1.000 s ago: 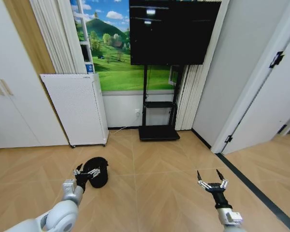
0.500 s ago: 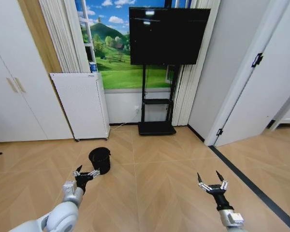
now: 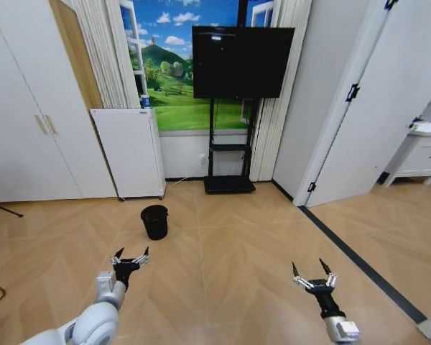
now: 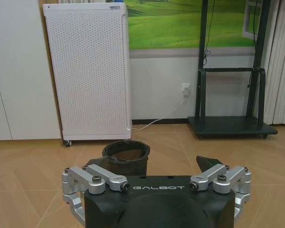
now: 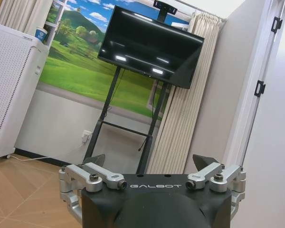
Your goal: Pick up the trash bin and place the garbage on the floor into it.
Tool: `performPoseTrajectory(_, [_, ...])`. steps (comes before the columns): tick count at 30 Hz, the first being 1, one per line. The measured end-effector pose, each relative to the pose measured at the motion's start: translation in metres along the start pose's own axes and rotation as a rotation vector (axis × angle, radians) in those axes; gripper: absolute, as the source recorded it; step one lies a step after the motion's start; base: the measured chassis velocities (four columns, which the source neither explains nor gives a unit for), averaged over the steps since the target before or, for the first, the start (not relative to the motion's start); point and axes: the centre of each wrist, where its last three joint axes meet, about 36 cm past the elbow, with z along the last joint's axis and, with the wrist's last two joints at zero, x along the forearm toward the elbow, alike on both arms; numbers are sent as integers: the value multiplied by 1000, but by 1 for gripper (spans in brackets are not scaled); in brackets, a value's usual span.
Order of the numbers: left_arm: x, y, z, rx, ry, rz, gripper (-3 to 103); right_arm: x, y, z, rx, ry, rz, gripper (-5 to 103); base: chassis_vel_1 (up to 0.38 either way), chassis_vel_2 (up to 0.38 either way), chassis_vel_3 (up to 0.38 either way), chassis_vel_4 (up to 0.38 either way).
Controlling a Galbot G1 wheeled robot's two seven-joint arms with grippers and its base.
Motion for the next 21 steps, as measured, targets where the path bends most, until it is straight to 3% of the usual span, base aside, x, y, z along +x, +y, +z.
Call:
performPoseTrajectory(12, [5,-1,7,2,3,4,100,6,2,5,6,-7,11,100,-211,-26,190,23])
performPoseTrajectory(21, [-4,9,1,-37,-43,-12,100,7,9,0,25,-9,32,100,-63,-57,68,57])
